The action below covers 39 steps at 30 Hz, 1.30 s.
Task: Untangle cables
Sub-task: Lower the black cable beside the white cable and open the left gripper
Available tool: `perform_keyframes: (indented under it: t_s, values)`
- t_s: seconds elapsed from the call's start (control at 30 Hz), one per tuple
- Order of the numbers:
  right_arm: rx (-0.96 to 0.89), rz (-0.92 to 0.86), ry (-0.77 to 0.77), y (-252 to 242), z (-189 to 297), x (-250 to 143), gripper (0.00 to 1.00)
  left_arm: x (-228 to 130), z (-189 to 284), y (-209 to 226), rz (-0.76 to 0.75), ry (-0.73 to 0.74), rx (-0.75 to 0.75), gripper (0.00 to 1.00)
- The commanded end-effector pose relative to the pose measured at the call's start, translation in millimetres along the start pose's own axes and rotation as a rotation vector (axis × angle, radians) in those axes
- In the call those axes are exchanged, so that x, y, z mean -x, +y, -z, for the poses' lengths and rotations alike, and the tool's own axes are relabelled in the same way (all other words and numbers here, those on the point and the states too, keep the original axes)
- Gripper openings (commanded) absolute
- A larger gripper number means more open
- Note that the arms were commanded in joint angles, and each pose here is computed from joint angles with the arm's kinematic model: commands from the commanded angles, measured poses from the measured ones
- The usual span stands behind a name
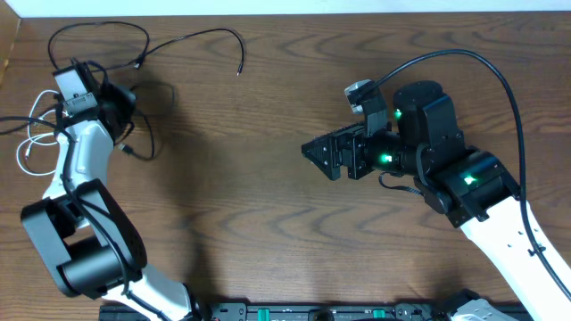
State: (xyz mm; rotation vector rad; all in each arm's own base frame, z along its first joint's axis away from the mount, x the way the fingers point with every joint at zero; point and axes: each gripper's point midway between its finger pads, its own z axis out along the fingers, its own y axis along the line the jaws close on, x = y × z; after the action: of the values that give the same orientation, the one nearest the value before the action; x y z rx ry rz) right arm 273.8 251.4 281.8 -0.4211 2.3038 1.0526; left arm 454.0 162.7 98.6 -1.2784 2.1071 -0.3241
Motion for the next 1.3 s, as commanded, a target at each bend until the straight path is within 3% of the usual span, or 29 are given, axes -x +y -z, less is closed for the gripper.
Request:
perform_keyframes:
  t_s: [0.0, 0.07, 0.23, 0.43, 0.6, 0.8, 0.93, 0.97, 1.03, 1.13, 1.27]
  values:
    - [-0.005, 0.008, 0.007, 0.4, -3.5, -0.4, 0.91, -25.8, -17.7, 25.8, 0.033, 0.095, 0.086, 0.15]
    - [-0.004, 0.008, 0.008, 0.5, -3.5, -0.6, 0.9, -37.2, -21.8, 38.1, 0.043, 0.139, 0.129, 0.38]
    - [-0.007, 0.004, 0.014, -0.2, -3.4, -2.2, 0.9, -47.0, -23.3, 52.2, 0.058, 0.182, 0.175, 0.75]
    - [-0.002, 0.002, 0.019, 0.5, -3.4, -3.3, 0.9, -44.0, -21.7, 46.8, -0.02, 0.182, 0.148, 0.79]
    - [-0.003, 0.002, 0.02, 0.3, -3.4, -3.4, 0.9, -6.5, 12.0, 3.4, -0.142, 0.069, 0.032, 0.87]
    - [-0.009, 0.002, 0.017, -0.8, -3.7, -2.8, 0.91, 44.5, 81.2, -20.8, -0.172, -0.197, 0.042, 0.88]
    - [-0.008, 0.004, 0.014, -1.3, -5.4, -1.4, 0.91, 51.5, 99.8, -23.7, -0.205, -0.265, 0.077, 0.87]
    - [-0.008, 0.005, 0.013, -1.4, -5.7, -1.1, 0.91, 50.3, 98.6, -23.9, -0.213, -0.261, 0.078, 0.83]
    - [-0.009, 0.003, 0.016, -2.2, -6.9, -1.3, 0.91, 45.2, 89.2, -19.5, -0.219, -0.239, 0.092, 0.65]
    - [-0.012, -0.003, 0.024, -4.3, -9.7, -2.5, 0.92, 39.8, 69.4, -10.7, -0.219, -0.207, 0.117, 0.54]
    - [-0.02, -0.048, 0.042, -8.6, -15.2, -5.4, 0.91, 32.9, 34.1, -0.3, -0.222, -0.166, 0.137, 0.24]
